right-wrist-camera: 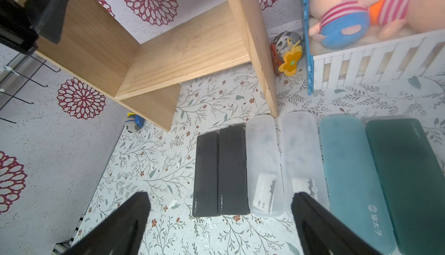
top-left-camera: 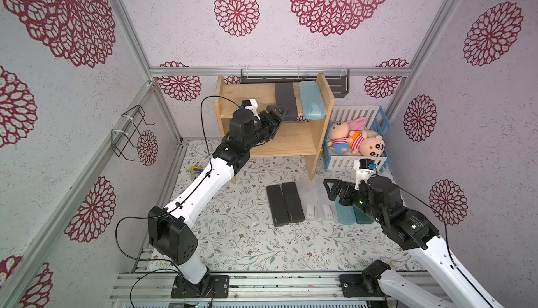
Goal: Remove the pencil cases from the shelf
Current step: Pick up the pencil case from the shelf.
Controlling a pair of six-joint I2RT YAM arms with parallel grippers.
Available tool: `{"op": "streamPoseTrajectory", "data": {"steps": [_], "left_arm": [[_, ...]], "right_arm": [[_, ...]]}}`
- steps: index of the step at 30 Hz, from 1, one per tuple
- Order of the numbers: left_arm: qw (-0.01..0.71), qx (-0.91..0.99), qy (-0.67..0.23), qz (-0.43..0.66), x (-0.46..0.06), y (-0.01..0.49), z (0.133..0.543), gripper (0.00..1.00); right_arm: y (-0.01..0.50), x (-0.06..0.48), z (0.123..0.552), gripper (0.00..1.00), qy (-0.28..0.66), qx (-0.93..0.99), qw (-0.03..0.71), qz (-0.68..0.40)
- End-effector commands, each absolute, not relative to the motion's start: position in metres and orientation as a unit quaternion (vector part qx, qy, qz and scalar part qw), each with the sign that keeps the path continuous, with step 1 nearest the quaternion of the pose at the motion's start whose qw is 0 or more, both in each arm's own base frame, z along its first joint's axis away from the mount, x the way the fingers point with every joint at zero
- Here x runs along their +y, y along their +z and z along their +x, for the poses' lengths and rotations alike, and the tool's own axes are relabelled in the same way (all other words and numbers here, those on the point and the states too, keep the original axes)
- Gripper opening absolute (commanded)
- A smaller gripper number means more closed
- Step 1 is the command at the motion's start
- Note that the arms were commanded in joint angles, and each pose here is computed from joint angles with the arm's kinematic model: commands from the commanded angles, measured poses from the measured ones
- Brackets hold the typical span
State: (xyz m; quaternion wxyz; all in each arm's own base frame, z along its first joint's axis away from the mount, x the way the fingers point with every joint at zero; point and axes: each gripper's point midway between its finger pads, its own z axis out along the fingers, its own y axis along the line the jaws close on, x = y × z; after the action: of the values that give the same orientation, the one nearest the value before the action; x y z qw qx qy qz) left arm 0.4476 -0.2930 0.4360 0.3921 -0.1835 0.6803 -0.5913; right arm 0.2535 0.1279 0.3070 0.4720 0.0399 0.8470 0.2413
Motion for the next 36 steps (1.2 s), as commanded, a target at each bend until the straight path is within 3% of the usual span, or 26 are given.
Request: {"op": "streamPoseTrajectory", "data": {"steps": [1, 8, 12, 19, 29, 36], "left_arm": [[0.407, 0.676, -0.59, -0.17, -0.292, 0.447, 0.439, 0.63], [0.427, 0.681, -0.57, -0.173, -0.279, 0.45, 0.429, 0.6], [0.432, 0.678, -0.57, -0.171, -0.276, 0.453, 0.425, 0.5], [0.435, 0.667, -0.581, -0.169, -0.275, 0.461, 0.422, 0.47], [0.45, 0.652, -0.588, -0.162, -0.272, 0.467, 0.42, 0.34], [0.446, 0.658, -0.586, -0.157, -0.275, 0.466, 0.422, 0.34]], "right_arm": [[0.325, 0.123, 0.253, 0.99, 0.24, 0.836, 0.492, 0.039], [0.326, 0.128, 0.256, 0.99, 0.248, 0.835, 0.489, 0.039], [0.328, 0.131, 0.257, 0.99, 0.258, 0.833, 0.488, 0.04], [0.332, 0.132, 0.257, 0.99, 0.262, 0.831, 0.488, 0.04], [0.333, 0.133, 0.26, 0.99, 0.26, 0.832, 0.489, 0.039], [0.336, 0.136, 0.261, 0.99, 0.262, 0.832, 0.487, 0.036]]}}
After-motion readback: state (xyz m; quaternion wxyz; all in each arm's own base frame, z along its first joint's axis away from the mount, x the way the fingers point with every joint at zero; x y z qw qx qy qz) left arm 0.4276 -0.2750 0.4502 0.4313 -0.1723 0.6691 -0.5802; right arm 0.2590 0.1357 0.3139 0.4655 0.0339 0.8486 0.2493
